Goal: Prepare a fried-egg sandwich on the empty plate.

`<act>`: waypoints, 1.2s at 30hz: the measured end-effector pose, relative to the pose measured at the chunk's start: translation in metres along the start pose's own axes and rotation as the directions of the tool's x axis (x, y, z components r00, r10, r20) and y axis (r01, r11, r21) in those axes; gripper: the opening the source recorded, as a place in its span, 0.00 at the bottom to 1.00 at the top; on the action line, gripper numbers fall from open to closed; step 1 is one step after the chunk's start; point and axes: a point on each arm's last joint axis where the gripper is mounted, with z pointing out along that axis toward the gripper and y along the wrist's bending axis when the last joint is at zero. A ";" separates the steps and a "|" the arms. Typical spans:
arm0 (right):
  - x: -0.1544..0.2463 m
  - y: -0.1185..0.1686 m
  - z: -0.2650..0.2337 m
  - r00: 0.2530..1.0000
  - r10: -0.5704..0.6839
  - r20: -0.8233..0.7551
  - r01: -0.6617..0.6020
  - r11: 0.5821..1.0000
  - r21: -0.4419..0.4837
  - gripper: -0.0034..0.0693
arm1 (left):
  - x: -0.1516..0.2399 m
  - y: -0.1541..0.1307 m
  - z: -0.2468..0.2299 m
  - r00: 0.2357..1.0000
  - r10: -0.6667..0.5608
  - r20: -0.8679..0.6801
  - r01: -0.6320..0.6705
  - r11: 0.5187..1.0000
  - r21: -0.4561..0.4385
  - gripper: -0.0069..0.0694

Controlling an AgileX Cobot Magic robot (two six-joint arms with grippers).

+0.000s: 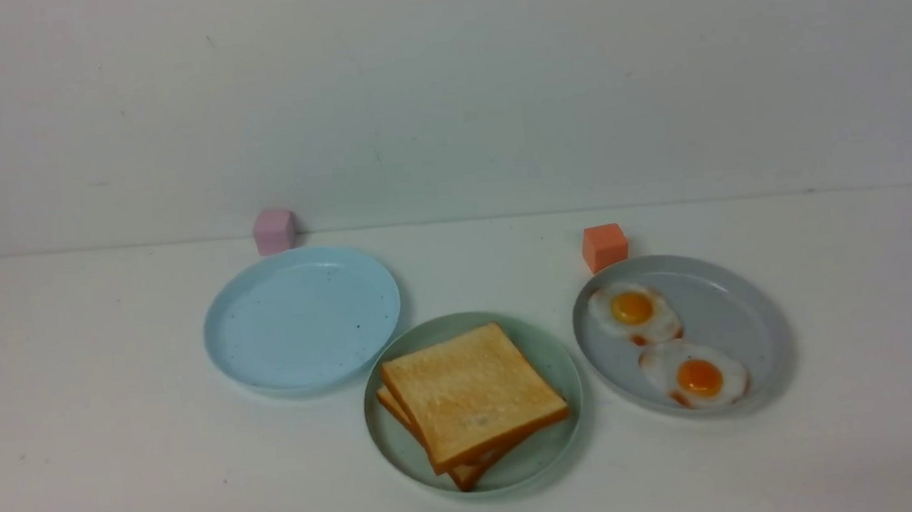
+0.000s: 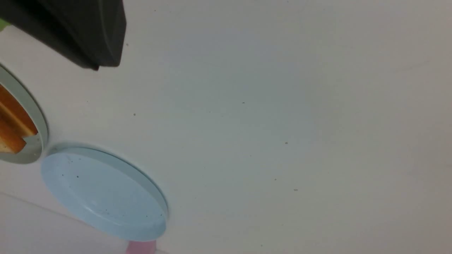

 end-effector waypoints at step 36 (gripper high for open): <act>0.000 0.000 0.000 1.000 0.001 0.000 -0.001 1.000 0.000 0.13 | 0.000 0.000 0.000 1.000 -0.001 0.001 0.001 1.000 0.001 0.08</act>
